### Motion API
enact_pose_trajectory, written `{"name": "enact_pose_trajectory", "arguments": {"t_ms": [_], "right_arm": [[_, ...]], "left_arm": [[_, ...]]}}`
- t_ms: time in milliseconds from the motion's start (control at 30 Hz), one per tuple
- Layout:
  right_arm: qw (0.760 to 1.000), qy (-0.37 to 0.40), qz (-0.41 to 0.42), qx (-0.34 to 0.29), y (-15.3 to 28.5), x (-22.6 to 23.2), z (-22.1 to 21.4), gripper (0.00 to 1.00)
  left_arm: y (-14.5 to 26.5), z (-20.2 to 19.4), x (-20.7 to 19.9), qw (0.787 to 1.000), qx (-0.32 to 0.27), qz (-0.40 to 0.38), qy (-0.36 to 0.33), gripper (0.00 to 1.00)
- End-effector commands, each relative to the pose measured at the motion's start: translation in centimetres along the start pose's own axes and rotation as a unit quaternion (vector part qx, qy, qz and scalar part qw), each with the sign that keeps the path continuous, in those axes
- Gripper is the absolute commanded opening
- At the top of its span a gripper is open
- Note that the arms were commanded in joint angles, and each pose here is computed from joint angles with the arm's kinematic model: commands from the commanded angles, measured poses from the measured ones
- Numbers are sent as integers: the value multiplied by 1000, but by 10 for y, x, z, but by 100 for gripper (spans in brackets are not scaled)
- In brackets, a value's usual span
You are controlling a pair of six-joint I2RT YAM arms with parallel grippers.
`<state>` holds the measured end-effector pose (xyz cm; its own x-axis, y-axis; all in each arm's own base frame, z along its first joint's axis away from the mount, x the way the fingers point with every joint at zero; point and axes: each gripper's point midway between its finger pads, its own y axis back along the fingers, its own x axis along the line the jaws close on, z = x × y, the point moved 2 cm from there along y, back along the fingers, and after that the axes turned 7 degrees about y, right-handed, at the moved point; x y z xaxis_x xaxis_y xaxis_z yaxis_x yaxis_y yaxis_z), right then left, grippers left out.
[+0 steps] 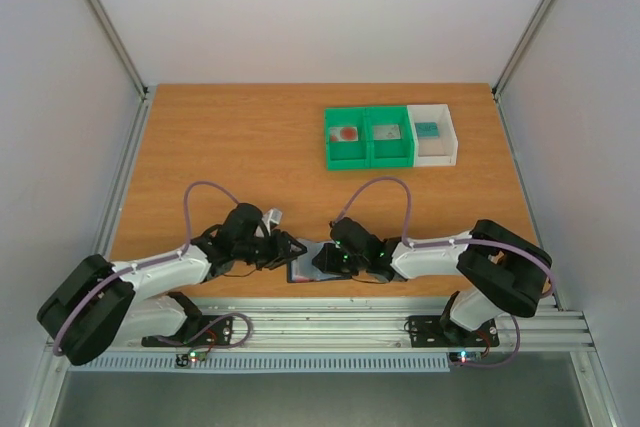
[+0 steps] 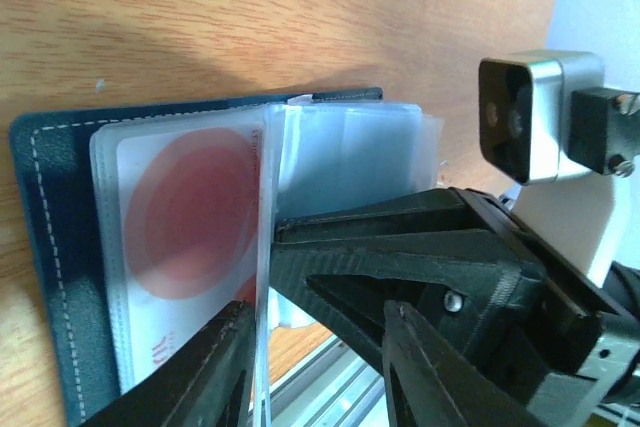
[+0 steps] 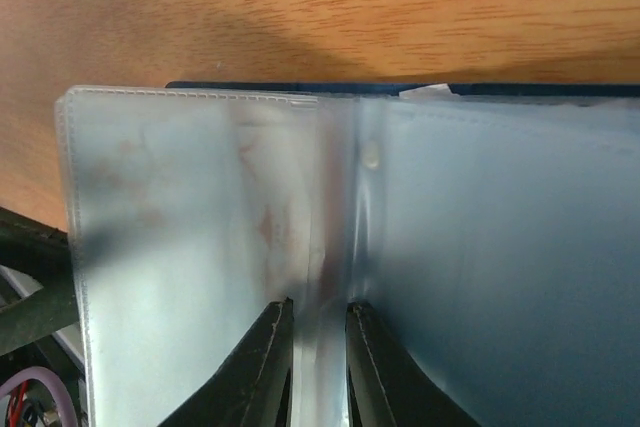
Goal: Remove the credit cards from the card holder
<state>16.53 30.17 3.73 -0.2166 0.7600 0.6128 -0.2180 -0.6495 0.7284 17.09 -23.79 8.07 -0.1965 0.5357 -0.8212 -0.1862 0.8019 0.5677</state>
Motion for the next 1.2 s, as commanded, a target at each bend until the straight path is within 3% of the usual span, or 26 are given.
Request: {"name": "enact_pose_trajectory", "arguments": {"t_ms": [0, 200, 633, 767, 1167], "right_arm": [[1000, 18, -10, -10, 8, -6, -2, 18], [998, 61, 1, -30, 21, 8, 9, 19], [995, 60, -57, -48, 48, -11, 9, 13], [993, 62, -79, -61, 60, -17, 11, 15], [985, 40, -127, -112, 93, -37, 15, 17]], "left_arm": [[-5, 0, -15, 1000, 8, -17, -19, 33], [-9, 1, -18, 1000, 7, -9, -27, 22], [-17, -2, -30, 999, 16, -3, -45, 33], [-21, -5, -33, 999, 22, -3, -47, 42], [-35, -12, -46, 997, 44, -23, -52, 43]]}}
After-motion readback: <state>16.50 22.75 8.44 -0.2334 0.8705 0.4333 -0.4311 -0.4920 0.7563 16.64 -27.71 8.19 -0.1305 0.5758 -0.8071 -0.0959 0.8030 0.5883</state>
